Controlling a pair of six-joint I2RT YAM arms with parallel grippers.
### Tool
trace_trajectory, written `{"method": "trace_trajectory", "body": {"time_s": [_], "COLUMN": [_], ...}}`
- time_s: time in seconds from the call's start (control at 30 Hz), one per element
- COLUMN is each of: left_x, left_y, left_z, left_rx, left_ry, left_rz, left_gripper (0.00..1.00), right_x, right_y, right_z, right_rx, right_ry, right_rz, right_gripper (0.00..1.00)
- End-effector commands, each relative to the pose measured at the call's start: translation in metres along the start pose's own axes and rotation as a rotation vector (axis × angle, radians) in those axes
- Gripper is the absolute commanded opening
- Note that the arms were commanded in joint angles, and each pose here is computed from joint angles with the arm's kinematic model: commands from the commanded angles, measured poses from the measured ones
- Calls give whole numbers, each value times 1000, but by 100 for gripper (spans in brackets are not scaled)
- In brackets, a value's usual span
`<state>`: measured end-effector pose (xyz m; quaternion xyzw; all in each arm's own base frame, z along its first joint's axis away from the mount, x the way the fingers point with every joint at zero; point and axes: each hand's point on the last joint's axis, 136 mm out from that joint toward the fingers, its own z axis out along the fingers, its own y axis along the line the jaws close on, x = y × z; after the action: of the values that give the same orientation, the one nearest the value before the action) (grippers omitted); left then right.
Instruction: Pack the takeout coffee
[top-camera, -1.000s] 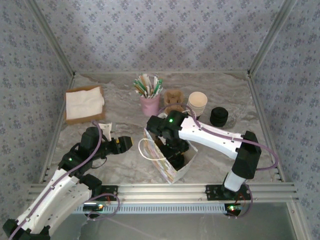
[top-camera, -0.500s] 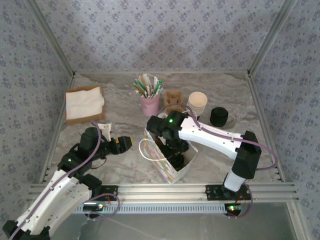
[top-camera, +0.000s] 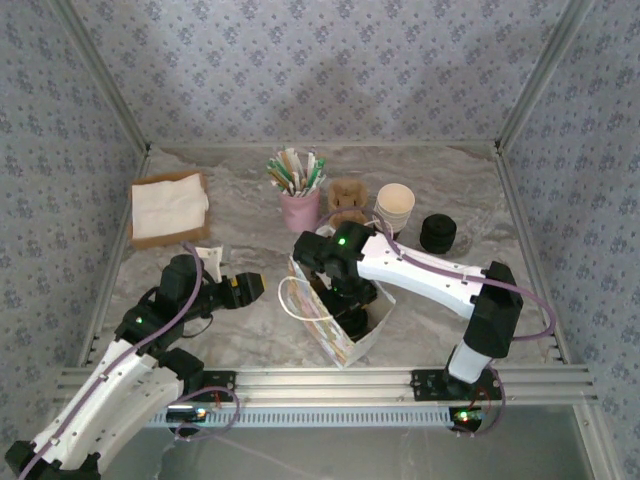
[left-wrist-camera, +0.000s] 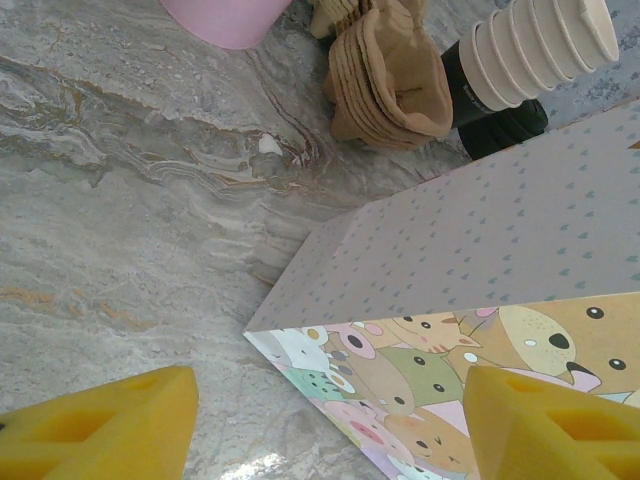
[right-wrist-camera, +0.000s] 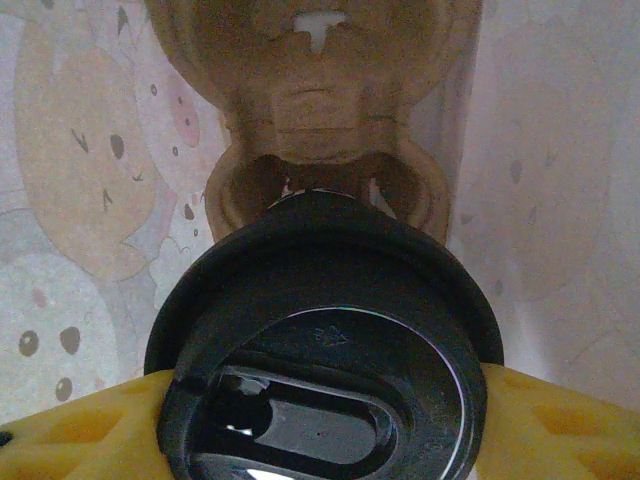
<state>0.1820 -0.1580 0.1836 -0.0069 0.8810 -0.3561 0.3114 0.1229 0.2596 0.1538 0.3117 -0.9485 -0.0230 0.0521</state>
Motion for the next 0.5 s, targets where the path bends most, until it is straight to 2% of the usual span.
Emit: {"method": "trace_trajectory", "body": {"time_s": [0.0,0.47], "left_x": [0,-1], "left_y": [0,-1], "left_z": [-3,-4], "left_rx": [-3,-5], "left_ry": [-9,-13], "left_rz": [6,9], "left_gripper": [71,71], "right_x": [0,-1], "right_y": [-3,-3], "right_z": [8,10], "right_rx": [7,4], "right_ry": [15,16], "right_rz": [-2,-1], "right_gripper": [66,66]}}
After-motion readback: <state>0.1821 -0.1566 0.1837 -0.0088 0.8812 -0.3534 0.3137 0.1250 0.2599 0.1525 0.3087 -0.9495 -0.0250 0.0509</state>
